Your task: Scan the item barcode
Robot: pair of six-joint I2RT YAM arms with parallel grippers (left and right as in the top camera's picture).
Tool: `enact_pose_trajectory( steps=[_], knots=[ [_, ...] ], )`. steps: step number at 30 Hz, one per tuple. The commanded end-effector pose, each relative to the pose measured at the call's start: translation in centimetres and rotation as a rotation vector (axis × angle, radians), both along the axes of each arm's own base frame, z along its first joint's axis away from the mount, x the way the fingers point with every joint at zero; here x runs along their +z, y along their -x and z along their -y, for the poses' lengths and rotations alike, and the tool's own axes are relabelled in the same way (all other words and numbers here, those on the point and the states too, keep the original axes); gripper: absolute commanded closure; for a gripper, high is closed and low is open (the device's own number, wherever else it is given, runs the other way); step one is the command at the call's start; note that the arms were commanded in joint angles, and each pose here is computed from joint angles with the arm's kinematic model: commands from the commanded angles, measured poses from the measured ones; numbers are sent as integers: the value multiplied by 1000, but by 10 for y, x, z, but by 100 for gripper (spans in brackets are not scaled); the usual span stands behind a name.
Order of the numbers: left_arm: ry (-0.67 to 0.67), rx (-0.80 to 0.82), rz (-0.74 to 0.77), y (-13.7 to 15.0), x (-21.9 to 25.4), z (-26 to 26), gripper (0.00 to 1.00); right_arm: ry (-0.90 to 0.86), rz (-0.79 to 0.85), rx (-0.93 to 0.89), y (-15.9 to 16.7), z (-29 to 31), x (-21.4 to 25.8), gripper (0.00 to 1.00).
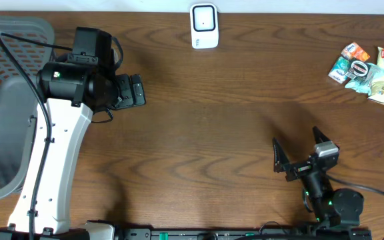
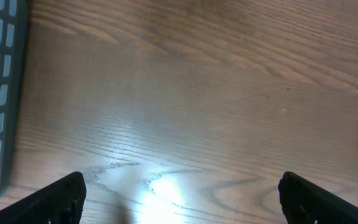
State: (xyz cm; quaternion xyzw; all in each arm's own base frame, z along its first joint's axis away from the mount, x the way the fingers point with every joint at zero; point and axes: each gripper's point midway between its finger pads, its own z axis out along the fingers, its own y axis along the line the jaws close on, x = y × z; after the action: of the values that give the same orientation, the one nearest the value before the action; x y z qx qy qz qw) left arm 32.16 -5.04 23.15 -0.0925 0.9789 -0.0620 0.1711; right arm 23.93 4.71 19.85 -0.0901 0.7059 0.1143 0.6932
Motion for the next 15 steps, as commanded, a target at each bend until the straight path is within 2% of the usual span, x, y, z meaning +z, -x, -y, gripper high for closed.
enact_pose_trajectory(
  steps=[1,15],
  knots=[
    [-6,2,4,-1,1,-2,2,11,53,-26,0,2,1,1],
    [-6,2,4,-1,1,-2,2,-48,109,-111,-3,14,2,1]
  ],
)
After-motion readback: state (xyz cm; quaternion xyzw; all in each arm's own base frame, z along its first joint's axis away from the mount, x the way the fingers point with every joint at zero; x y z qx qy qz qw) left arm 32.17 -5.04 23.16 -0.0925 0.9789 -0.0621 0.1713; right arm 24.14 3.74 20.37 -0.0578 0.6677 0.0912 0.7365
